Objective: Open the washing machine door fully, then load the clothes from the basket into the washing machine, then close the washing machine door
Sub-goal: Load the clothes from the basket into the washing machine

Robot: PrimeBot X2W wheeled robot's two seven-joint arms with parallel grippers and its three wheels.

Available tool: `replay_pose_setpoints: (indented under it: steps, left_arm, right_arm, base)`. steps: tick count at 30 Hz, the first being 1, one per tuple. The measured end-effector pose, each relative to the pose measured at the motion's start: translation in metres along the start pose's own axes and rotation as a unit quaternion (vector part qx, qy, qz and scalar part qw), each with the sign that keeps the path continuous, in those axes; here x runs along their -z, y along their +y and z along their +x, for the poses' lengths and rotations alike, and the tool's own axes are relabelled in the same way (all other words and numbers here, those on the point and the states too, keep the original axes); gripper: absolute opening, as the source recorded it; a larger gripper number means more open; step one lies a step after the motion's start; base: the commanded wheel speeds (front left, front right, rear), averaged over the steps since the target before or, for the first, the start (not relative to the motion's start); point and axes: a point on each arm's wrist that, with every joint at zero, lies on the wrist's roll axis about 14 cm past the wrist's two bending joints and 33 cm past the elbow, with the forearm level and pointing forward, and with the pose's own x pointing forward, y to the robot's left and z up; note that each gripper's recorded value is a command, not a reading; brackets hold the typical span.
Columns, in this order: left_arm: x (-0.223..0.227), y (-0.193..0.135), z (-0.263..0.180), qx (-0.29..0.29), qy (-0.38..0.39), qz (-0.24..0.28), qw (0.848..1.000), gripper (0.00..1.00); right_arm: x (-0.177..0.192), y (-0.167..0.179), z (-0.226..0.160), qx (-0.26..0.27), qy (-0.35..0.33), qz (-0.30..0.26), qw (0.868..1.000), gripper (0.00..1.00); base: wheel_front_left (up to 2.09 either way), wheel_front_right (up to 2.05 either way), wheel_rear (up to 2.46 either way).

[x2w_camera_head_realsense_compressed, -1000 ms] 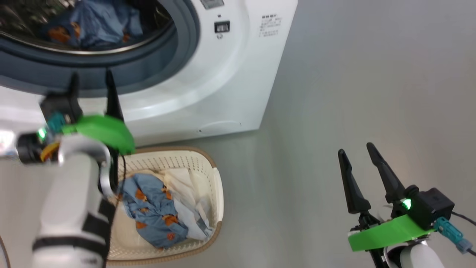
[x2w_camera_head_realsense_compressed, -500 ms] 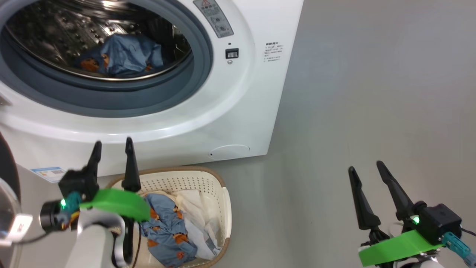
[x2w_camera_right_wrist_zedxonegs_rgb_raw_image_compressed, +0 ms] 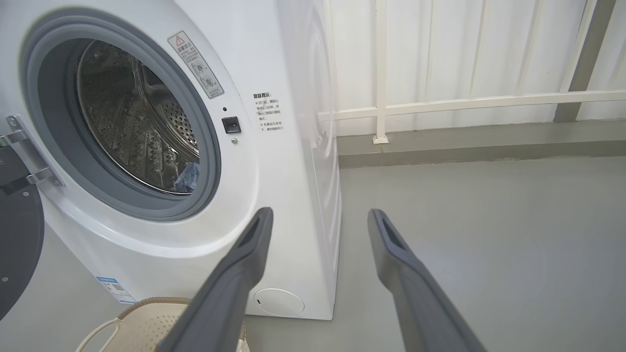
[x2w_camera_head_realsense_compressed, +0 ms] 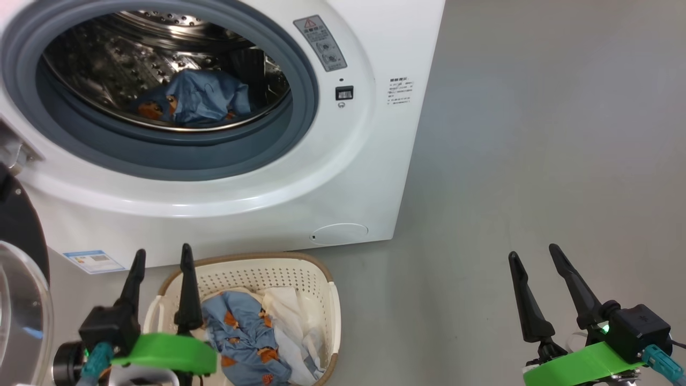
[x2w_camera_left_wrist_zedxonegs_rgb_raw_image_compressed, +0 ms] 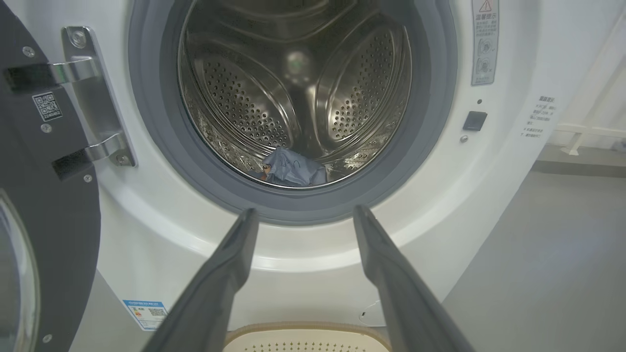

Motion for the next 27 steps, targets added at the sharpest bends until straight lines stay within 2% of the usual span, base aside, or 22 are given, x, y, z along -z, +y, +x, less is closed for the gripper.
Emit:
replay_pose_setpoints:
  steps: [15,27]
  left_arm:
    - [-0.007,0.021,-0.038,-0.041,-0.005,0.02,0.999,1.0]
    - [-0.017,0.034,-0.054,-0.076,-0.019,0.023,0.997,1.0]
  right_arm:
    - [-0.008,0.003,-0.009,-0.011,-0.008,-0.008,1.0,1.0]
    - [-0.016,0.019,-0.008,-0.044,-0.018,-0.015,0.999,1.0]
  base:
    - [0.0,0.0,0.0]
    - [0.0,0.0,0.0]
